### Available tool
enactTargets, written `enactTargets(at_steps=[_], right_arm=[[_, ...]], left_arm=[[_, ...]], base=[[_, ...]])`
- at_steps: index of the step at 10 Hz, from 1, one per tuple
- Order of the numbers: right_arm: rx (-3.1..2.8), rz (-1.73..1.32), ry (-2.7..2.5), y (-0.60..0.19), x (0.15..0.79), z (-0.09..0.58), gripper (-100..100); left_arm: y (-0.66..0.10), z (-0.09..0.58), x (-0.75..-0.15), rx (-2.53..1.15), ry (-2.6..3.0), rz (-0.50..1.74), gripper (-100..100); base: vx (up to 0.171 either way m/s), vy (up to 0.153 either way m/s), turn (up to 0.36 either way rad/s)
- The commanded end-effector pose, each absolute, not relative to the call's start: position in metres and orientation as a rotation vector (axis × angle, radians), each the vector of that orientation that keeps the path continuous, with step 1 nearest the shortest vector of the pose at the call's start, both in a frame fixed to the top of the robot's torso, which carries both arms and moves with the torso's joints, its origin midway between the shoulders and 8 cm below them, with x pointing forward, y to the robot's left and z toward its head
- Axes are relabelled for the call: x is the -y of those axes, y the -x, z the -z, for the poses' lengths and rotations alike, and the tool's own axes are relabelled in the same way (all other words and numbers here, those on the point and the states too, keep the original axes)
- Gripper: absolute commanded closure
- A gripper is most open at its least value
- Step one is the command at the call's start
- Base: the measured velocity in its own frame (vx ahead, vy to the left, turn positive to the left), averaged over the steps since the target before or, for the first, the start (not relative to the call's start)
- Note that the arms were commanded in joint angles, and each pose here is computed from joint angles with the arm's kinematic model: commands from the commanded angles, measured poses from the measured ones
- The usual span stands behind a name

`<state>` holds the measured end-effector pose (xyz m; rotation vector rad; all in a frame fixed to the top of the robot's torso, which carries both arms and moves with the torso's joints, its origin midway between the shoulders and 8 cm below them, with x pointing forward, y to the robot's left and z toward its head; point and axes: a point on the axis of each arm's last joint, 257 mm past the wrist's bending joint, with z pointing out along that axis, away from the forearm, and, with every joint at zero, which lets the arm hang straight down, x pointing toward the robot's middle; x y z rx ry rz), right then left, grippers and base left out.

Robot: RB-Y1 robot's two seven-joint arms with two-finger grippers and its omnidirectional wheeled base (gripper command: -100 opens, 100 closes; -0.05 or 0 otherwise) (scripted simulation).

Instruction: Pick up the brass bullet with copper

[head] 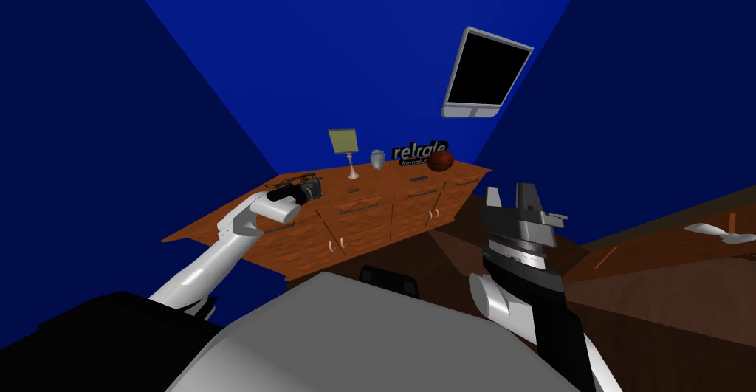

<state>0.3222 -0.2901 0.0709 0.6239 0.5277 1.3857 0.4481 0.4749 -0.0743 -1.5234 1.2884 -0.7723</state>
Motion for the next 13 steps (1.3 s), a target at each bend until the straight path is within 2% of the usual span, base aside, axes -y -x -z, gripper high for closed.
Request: enactTargets(at_steps=[1, 13], right_arm=[[-0.528, -1.386, -0.624, -0.322, 0.29, -0.071, 0], [-0.528, -1.386, -0.624, -0.322, 0.29, -0.071, 0]], left_arm=[[-0.445, 0.076, -0.485, -1.281, 1.581, 0.749, -100], [-0.414, 0.106, -0.522, -1.258, 1.929, 0.585, -100]], base=[[0.044, -0.042, -0.07], [0.048, -0.04, -0.05]])
